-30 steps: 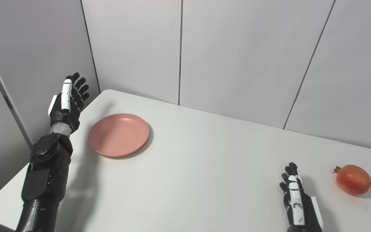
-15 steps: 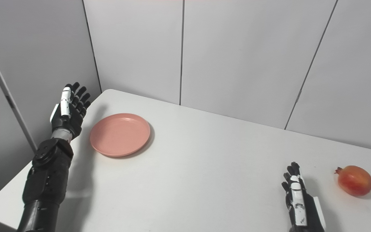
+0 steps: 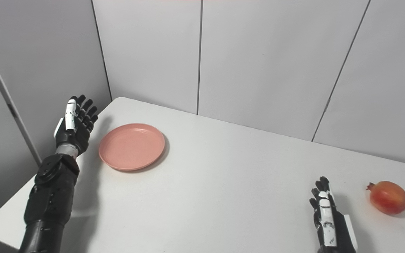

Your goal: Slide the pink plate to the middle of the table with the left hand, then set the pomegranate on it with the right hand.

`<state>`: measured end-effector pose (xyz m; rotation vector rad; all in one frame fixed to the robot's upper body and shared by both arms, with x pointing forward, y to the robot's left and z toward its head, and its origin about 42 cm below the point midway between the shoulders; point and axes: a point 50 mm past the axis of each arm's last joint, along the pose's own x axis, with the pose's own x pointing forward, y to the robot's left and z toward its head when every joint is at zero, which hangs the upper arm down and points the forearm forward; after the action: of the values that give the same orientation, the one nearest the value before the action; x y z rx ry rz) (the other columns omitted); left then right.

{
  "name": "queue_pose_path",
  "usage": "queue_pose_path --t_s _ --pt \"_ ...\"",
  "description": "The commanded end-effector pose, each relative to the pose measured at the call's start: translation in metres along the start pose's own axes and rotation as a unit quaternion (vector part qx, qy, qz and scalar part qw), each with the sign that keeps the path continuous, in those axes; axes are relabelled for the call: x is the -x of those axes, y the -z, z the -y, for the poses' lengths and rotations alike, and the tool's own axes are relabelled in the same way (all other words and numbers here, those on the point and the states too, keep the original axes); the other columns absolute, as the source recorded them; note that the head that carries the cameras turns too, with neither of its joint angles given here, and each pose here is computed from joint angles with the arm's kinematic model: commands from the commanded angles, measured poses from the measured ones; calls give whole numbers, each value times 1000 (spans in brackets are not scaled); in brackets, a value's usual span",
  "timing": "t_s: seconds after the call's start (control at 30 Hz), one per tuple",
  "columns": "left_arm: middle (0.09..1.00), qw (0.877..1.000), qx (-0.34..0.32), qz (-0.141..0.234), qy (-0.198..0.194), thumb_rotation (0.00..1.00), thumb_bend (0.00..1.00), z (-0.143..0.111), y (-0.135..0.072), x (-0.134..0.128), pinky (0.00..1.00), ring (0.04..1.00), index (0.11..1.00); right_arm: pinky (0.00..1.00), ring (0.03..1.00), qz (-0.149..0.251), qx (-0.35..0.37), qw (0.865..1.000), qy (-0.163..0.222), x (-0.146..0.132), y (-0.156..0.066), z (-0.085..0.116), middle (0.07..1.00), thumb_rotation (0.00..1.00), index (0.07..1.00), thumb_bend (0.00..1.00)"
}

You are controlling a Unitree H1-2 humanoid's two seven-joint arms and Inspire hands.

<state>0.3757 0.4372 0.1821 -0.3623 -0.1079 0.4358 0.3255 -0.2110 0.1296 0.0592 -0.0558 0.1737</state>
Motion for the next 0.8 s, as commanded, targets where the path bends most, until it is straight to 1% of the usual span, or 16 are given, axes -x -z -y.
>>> queue_pose_path --t_s 0.0,0.13,0.27,0.37,0.53,0.57,0.63,0.77 --pt "971 999 1 42 14 1000 302 1 -25 -10 1000 970 955 1000 1000 22 -1 1000 0 -6 -16 -1 1000 1000 996 108" --pt "964 999 3 36 10 1000 291 -4 -22 -10 999 967 949 1000 1000 24 1 1000 -1 -6 -17 -1 1000 1000 996 102" --pt "960 1000 9 28 5 1000 301 -9 -17 -10 1000 965 945 1000 1000 24 -1 1000 0 -6 -16 -1 1000 1000 993 102" --pt "941 1000 11 18 0 1000 314 -13 -11 -11 968 943 924 1000 1000 23 1 1000 -2 -6 -16 0 1000 1000 996 108" --pt "934 1000 15 -1 -10 1000 316 -19 0 -14 962 936 921 1000 1000 23 0 1000 0 -6 -17 0 1000 1000 996 114" --pt "923 1000 17 -4 -13 1000 311 -20 2 -14 946 922 914 1000 1000 23 0 1000 0 -6 -17 0 1000 1000 995 112" --pt "918 1000 19 -7 -10 1000 306 -22 5 -14 940 916 911 1000 1000 22 -2 1000 0 -6 -16 0 1000 1000 995 113" --pt "931 1000 24 -14 -2 1000 332 -25 12 -13 946 930 921 1000 1000 23 -1 1000 -1 -6 -16 1 1000 1000 998 113"
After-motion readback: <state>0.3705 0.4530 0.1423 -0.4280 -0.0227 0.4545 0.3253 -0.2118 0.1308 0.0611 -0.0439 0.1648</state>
